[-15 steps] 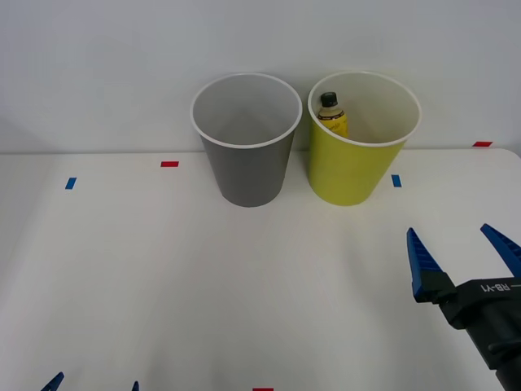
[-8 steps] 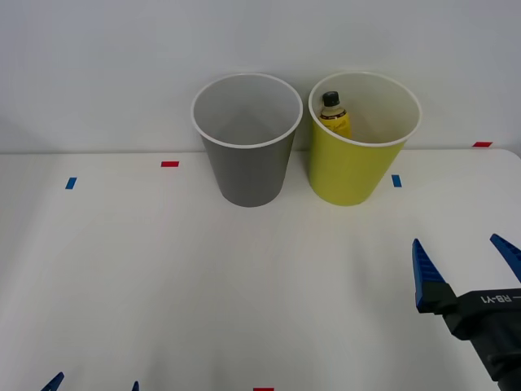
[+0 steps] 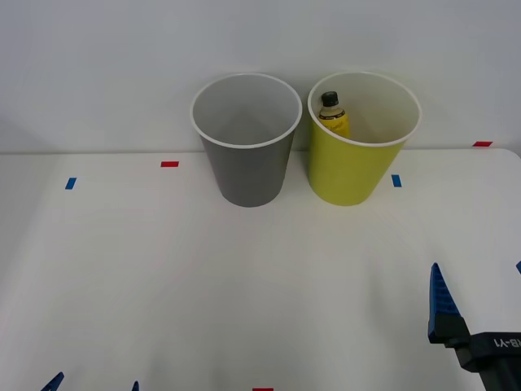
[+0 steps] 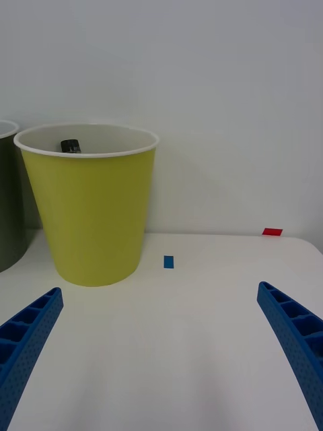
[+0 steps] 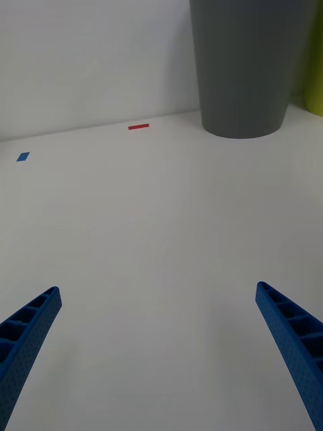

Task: Put cans in the gray bin and PET bottles in the light green bin.

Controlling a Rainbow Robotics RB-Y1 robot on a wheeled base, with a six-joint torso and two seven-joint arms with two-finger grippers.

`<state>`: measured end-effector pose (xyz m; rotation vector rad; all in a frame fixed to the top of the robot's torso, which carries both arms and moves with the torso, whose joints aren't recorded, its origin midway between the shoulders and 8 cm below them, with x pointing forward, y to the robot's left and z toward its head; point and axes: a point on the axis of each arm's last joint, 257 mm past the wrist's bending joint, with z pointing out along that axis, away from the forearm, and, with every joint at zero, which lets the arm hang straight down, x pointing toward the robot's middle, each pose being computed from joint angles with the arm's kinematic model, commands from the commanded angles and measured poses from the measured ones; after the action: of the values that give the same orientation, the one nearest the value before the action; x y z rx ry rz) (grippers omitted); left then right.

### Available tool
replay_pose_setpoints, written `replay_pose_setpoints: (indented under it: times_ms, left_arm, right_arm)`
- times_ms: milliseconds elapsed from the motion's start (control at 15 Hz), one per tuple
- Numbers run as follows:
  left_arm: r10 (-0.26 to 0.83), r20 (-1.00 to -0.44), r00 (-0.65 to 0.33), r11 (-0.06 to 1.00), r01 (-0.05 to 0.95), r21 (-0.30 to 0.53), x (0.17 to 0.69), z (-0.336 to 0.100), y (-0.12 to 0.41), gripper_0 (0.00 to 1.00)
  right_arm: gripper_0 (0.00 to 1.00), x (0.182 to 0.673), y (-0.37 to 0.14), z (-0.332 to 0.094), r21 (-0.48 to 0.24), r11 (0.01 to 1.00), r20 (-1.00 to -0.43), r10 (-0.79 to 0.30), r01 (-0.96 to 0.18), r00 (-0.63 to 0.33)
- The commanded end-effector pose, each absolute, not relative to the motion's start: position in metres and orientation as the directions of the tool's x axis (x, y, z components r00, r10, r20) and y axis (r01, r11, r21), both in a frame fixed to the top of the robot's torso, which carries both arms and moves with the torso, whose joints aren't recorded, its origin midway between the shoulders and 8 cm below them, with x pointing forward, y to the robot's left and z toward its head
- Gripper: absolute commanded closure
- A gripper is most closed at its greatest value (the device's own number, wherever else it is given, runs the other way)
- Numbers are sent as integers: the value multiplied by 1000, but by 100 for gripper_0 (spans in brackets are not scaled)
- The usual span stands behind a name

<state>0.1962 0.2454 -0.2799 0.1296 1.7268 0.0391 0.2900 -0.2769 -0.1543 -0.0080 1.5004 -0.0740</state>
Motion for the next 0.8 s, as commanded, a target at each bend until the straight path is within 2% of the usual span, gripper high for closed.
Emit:
replay_pose_setpoints:
  times_ms: [67,200,333,533,733,800]
  left_arm:
    - [109,-982,-154,993,64,100,196,-280,245,0]
    - [109,-982,-154,993,64,100,196,-280,245,0]
    - [109,-982,-154,993,64,100,196,-280,245,0]
    - [109,-982,-154,993,64,100,196,-280,245,0]
    - [109,-982,-154,993,64,100,196,-280,245,0]
    - [109,-982,-154,993,64,100,196,-280,245,0]
  right_arm:
    - [0,246,-286,-201,-42,995,-999,-44,89,30]
    - [0,223,-290,-214,-41,991,-999,-38,131,-29]
    - [0,204,-300,-220,-138,979,-989,-128,147,-77]
    - [0,188,-301,-227,-81,985,-993,-66,150,-101]
    - [0,172,-302,-247,-84,985,-994,-72,152,-86]
    - [0,168,-298,-251,-64,987,-994,-51,149,-92]
